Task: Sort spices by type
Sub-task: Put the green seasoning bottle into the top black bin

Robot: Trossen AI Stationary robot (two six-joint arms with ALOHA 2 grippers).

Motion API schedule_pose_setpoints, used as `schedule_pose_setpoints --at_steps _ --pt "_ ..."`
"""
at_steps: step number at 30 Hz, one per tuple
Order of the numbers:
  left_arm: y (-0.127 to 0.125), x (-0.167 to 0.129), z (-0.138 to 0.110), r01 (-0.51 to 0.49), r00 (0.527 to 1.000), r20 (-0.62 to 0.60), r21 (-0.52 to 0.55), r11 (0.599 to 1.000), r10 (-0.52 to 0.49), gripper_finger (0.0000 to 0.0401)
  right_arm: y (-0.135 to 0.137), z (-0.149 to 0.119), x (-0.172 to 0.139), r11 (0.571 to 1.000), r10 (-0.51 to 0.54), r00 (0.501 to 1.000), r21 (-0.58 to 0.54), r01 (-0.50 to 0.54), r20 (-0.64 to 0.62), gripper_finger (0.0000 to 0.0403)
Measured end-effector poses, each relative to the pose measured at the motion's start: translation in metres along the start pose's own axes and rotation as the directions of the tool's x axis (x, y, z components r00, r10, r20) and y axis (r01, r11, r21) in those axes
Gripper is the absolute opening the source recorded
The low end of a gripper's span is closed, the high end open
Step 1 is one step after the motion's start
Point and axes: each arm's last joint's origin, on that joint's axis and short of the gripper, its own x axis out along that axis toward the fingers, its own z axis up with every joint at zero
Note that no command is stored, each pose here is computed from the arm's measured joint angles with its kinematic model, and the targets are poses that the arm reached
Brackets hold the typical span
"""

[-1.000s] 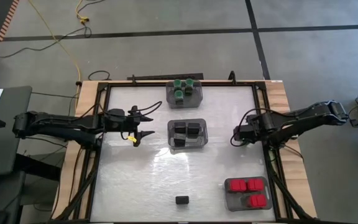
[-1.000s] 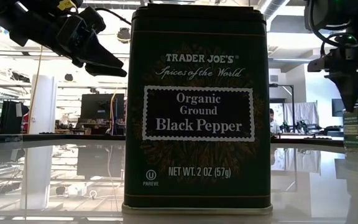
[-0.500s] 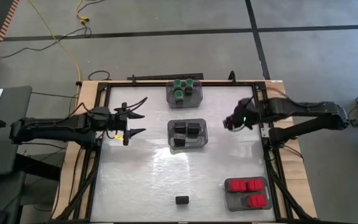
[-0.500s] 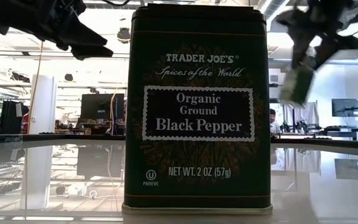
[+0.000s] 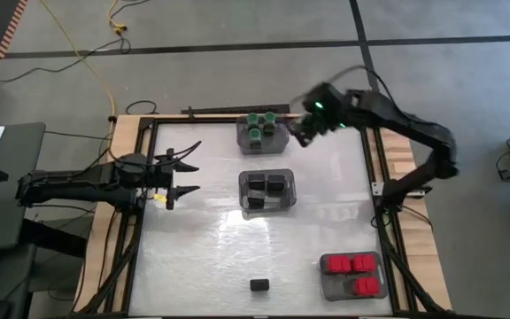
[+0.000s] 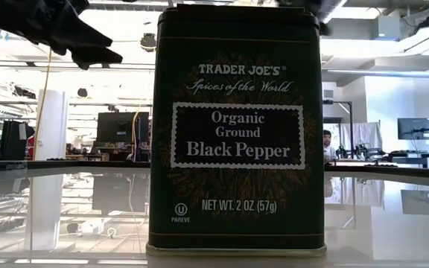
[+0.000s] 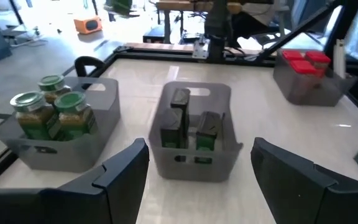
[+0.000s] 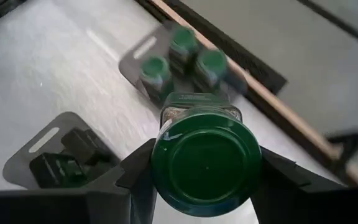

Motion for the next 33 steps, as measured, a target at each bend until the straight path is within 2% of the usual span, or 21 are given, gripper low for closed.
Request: schedule_pose_setpoints --at_steps 4,8,15,21,29,33 --pt "-0.003 -0.004 -0.001 0.012 1.0 -0.005 -0.008 1.0 -0.012 0.0271 0.012 0.037 0.026 0.989 0.028 0.999 -0.146 -0.03 -0.016 0.0221" --pt "-0.005 -0.005 -0.002 -0.006 1.0 -0.013 -0.017 1.0 0.006 0.0271 0.018 0.061 0.057 0.951 0.052 0.996 -0.302 -0.072 -0.072 0.0221" --pt "-0.008 -0.005 -0.002 0.01 1.0 -0.009 -0.045 0.999 -0.011 0.0271 0.012 0.064 0.116 0.846 -0.006 0.958 -0.512 -0.149 -0.288 0.0221" --pt "-0.009 -0.005 -0.002 0.002 1.0 -0.007 -0.061 0.998 -0.002 0.0271 0.016 0.06 0.156 0.782 -0.025 0.936 -0.59 -0.201 -0.351 0.0221" --pt "-0.008 -0.005 0.0 -0.009 1.0 0.007 -0.074 0.997 0.01 0.0271 0.023 0.051 0.2 0.722 0.006 0.924 -0.638 -0.269 -0.383 0.0221" --pt "-0.008 -0.005 0.001 -0.009 1.0 0.015 -0.077 0.997 0.01 0.0271 0.021 0.05 0.215 0.706 0.034 0.917 -0.64 -0.304 -0.397 0.0221"
